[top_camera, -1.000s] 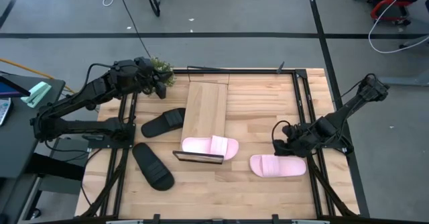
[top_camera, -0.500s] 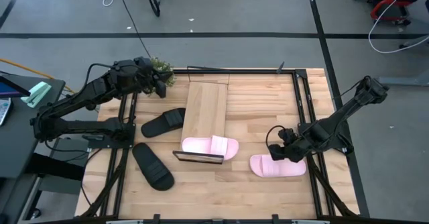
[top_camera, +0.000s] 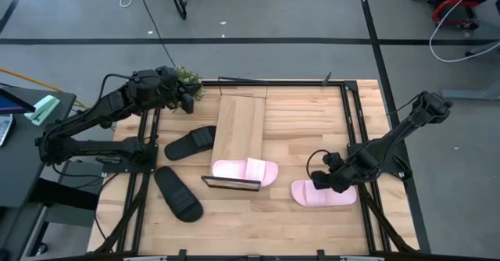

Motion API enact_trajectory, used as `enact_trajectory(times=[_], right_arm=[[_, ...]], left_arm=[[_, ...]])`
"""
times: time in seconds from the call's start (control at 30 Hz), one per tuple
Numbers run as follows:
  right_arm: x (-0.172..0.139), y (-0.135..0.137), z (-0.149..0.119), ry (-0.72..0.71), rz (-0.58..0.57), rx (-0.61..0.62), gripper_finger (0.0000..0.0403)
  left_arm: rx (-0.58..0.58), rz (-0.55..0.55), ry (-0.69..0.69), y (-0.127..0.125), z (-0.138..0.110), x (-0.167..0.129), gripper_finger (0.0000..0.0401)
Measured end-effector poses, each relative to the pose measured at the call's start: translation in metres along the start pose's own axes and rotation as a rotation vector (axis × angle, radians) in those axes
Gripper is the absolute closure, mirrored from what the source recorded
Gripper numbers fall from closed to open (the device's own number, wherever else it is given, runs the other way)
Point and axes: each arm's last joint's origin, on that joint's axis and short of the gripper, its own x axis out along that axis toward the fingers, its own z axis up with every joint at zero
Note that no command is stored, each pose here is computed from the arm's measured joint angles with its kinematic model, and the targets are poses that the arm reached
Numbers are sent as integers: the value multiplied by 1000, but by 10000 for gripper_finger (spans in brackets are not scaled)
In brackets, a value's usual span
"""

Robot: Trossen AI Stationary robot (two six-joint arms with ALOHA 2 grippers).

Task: Pick and place slides into the shelf
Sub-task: Put the pink slide on the shelf

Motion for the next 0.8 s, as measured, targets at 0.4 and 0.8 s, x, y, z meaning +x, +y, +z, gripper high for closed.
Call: enact_trajectory(times=[0.4,0.8], right_arm=[[20,17,-8,-36,113,131,269],[15,20,-3,-29,142,157,390]], left_arm=[[0,-1,0,0,0,0,373],[19,-1,1,0,0,0,385]])
